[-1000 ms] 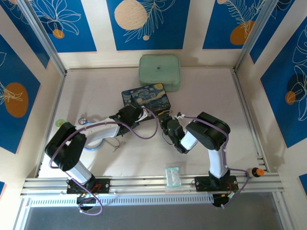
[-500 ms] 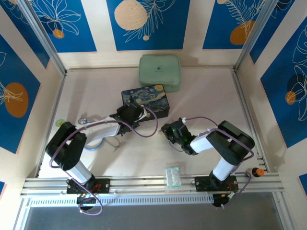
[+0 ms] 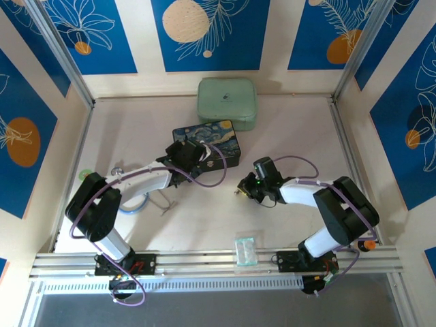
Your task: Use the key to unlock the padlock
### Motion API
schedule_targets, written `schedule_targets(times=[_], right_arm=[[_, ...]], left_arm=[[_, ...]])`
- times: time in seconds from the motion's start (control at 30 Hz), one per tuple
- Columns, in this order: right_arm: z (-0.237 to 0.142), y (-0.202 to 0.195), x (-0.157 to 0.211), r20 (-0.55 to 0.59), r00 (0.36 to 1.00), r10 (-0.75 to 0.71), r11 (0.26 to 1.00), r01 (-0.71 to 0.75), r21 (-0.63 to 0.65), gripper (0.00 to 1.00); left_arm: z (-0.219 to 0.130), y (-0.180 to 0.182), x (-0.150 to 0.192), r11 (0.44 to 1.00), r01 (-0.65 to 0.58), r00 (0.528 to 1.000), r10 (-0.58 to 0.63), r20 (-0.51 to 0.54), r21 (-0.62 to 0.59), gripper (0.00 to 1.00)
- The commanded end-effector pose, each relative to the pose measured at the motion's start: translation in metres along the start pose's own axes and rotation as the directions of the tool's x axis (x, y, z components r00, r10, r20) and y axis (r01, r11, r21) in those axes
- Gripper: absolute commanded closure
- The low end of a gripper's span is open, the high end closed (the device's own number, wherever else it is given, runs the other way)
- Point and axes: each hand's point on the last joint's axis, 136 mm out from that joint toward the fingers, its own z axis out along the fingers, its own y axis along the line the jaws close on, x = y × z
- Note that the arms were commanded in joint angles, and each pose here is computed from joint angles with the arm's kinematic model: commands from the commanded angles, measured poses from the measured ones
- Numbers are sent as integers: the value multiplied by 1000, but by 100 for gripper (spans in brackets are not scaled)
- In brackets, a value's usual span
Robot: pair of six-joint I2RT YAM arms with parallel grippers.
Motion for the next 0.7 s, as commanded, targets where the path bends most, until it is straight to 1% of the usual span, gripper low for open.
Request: schedule_targets(times=[0.0, 0.1, 0.2, 0.23, 0.37, 0.57, 0.6, 0.67], right_arm=[[-5, -24, 25, -180, 983, -14, 997, 28, 76, 83], [-10, -28, 24, -208, 978, -16, 996, 35, 87, 80], [-17, -34, 21, -236, 972, -19, 988, 54, 142, 75], [-19, -35, 20, -240, 971, -18, 987, 56, 151, 75], [-30, -39, 12, -231, 973, -17, 986, 55, 159, 74], [-48, -51, -3, -196, 974, -113, 936, 170, 307, 74], [-48, -50, -4, -193, 974, -121, 936, 176, 305, 73], [-50, -49, -5, -189, 973, -132, 933, 187, 308, 68]], left_arm=[[-2, 3, -8, 998, 70, 998, -70, 4, 5, 1], [-13, 4, -14, 992, 120, 992, -121, 39, 36, 1], [-25, 7, -21, 984, 167, 983, -172, 70, 67, 1], [-29, 7, -23, 981, 176, 980, -182, 81, 75, 1], [-42, 9, -28, 976, 198, 972, -207, 109, 90, 1], [-57, 8, -28, 973, 204, 969, -216, 123, 104, 1], [-59, 8, -28, 973, 207, 968, -219, 124, 105, 1], [-61, 9, -27, 972, 211, 967, -224, 123, 106, 1]])
